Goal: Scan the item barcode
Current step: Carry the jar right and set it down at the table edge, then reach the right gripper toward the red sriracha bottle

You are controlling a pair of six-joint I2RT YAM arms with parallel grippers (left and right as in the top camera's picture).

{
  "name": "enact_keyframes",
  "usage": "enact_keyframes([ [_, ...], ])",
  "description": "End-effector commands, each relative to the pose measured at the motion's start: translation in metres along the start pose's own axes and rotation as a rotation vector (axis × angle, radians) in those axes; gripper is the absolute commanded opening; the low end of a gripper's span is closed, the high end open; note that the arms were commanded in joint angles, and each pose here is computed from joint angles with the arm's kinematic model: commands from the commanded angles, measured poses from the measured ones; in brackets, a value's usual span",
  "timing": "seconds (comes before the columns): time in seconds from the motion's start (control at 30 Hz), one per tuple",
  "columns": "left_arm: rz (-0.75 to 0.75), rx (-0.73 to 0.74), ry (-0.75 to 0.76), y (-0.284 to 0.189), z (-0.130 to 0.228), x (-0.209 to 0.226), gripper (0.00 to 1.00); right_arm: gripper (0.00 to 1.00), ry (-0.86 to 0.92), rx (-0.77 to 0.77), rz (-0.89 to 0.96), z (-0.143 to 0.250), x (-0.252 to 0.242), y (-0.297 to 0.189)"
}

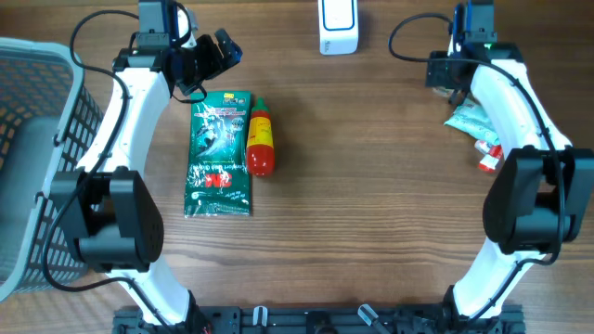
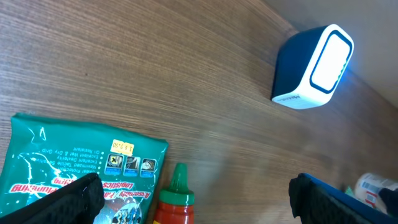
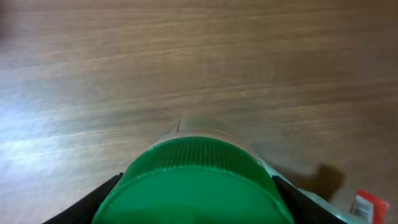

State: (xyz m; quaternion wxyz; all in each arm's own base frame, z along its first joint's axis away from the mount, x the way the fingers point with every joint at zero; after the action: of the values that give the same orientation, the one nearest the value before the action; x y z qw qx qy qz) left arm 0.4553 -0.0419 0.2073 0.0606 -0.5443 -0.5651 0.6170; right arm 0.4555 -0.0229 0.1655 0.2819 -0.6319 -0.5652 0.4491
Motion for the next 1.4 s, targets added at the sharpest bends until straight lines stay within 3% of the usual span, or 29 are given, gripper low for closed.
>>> enact_keyframes([
  [0.0, -0.003, -0.005, 0.0, 0.0, -0.002, 0.002, 1.0, 0.54, 0.149, 0.039, 0.012, 0.021, -0.01, 0.021],
  [0.1, -0.003, -0.005, 0.0, 0.0, -0.002, 0.002, 1.0, 0.54, 0.214, 0.049, -0.029, 0.037, -0.015, 0.036],
  [0.17, -0.003, -0.005, 0.0, 0.0, -0.002, 0.002, 1.0, 0.64, 0.227, 0.053, -0.035, 0.04, -0.019, 0.037],
  [0.23, -0.003, -0.005, 0.0, 0.0, -0.002, 0.002, 1.0, 1.0, 0.229, 0.051, -0.046, 0.039, -0.019, 0.037],
  [0.37, -0.003, -0.005, 0.0, 0.0, -0.002, 0.002, 1.0, 1.0, 0.218, 0.008, -0.204, 0.021, -0.012, 0.015],
  [0.53, -0.003, -0.005, 0.0, 0.0, -0.002, 0.002, 1.0, 1.0, 0.201, -0.131, -0.338, -0.01, -0.011, -0.074],
  [0.6, -0.003, -0.005, 0.0, 0.0, -0.002, 0.002, 1.0, 1.0, 0.142, -0.212, -0.582, -0.024, 0.025, -0.097],
  [0.7, -0.003, -0.006, 0.0, 0.0, -0.002, 0.002, 1.0, 1.0, 0.072, -0.182, -0.72, -0.03, 0.104, -0.101],
  [0.87, -0.003, -0.005, 0.0, 0.0, -0.002, 0.002, 1.0, 1.0, 0.054, -0.037, -0.739, -0.009, 0.231, -0.084],
  [1.0, -0.052, -0.013, -0.009, -0.001, -0.002, 0.009, 1.0, 0.98, 0.035, -0.046, -0.817, -0.007, 0.263, -0.08],
  [1.07, -0.03, -0.036, -0.054, -0.013, -0.015, 0.014, 1.0, 0.78, 0.031, -0.041, -0.827, -0.003, 0.275, -0.075],
  [1.1, -0.004, -0.04, -0.098, -0.022, -0.021, 0.016, 1.0, 0.74, 0.021, -0.023, -0.841, 0.002, 0.285, -0.071],
  [1.17, 0.065, -0.059, -0.2, -0.047, -0.041, 0.026, 1.0, 0.72, -0.029, 0.022, -0.88, 0.018, 0.314, -0.064],
  [1.3, 0.089, -0.058, -0.239, -0.057, -0.051, 0.038, 1.0, 0.79, -0.087, 0.097, -0.873, 0.043, 0.341, -0.057],
  [1.37, 0.084, -0.062, -0.238, -0.057, -0.051, 0.039, 1.0, 0.73, -0.095, 0.109, -0.864, 0.046, 0.34, -0.055],
])
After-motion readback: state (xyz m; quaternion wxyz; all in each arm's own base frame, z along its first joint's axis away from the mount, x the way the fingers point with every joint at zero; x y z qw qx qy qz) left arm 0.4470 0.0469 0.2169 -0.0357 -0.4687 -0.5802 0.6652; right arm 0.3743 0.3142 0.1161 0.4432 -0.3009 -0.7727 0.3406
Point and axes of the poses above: each gripper's point midway between its finger pads, its own y axis out along the fingers, its own x axis along the line the jaws close on, z = x × y, the point moved 8 cm from there along -y, back along the fingers, and after that the axes turned 15 degrees about -y, right-handed, at the moved point
